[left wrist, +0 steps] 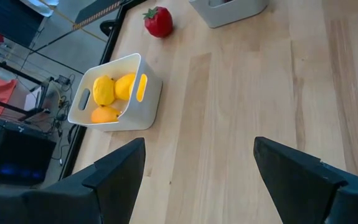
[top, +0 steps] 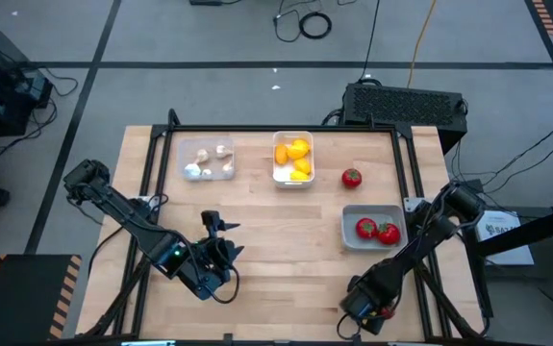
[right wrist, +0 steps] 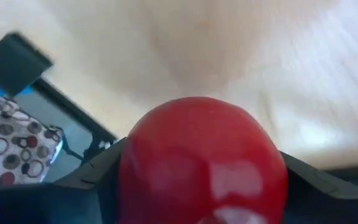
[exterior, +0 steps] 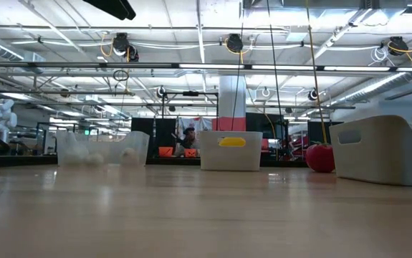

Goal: Sort produce into baskets
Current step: Put the tomato into the gray bin

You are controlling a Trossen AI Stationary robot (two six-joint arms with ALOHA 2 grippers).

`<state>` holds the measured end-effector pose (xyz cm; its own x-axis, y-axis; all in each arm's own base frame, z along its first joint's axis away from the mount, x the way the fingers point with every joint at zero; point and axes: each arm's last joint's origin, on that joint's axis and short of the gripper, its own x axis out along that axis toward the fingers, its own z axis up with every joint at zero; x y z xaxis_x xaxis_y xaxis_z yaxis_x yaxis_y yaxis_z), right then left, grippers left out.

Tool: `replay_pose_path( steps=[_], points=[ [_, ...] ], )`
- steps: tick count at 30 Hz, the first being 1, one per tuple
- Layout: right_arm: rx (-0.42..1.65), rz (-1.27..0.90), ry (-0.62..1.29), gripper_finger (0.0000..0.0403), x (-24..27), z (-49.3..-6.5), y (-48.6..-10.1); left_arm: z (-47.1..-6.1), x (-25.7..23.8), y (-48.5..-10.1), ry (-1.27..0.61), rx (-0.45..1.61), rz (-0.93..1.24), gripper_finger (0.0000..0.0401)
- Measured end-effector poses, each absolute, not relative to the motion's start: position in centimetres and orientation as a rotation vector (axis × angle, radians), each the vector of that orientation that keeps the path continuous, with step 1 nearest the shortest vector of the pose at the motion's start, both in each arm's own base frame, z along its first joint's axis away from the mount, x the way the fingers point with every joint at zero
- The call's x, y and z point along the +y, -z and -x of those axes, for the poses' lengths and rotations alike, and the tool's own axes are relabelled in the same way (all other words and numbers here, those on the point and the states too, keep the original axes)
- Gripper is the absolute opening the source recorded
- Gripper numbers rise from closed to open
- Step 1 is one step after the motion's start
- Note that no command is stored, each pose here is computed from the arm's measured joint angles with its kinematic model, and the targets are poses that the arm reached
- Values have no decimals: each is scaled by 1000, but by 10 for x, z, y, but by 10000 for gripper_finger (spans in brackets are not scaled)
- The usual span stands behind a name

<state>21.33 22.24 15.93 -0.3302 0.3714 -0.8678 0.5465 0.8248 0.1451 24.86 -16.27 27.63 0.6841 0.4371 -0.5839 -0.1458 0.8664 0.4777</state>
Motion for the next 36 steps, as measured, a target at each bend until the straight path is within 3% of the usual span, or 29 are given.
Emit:
replay_pose_path(
  steps=[8, 14, 17, 25, 36],
  points=[
    [1894, -463, 304, 290, 205, -234, -212, -249, -163, -276, -341, 749, -419, 303],
    [1775, -134, 550, 289, 160, -244, -247, -249, -163, -276, -343, 748, -420, 303],
    [1657, -207, 501, 290, 135, -250, -250, -249, -162, -276, -343, 749, -421, 303],
    [1625, -214, 688, 301, 67, -247, -246, -249, -163, -276, -342, 749, -421, 303],
    [1664, -276, 672, 346, 39, -253, -240, -249, -163, -277, -340, 748, -415, 303]
  ],
)
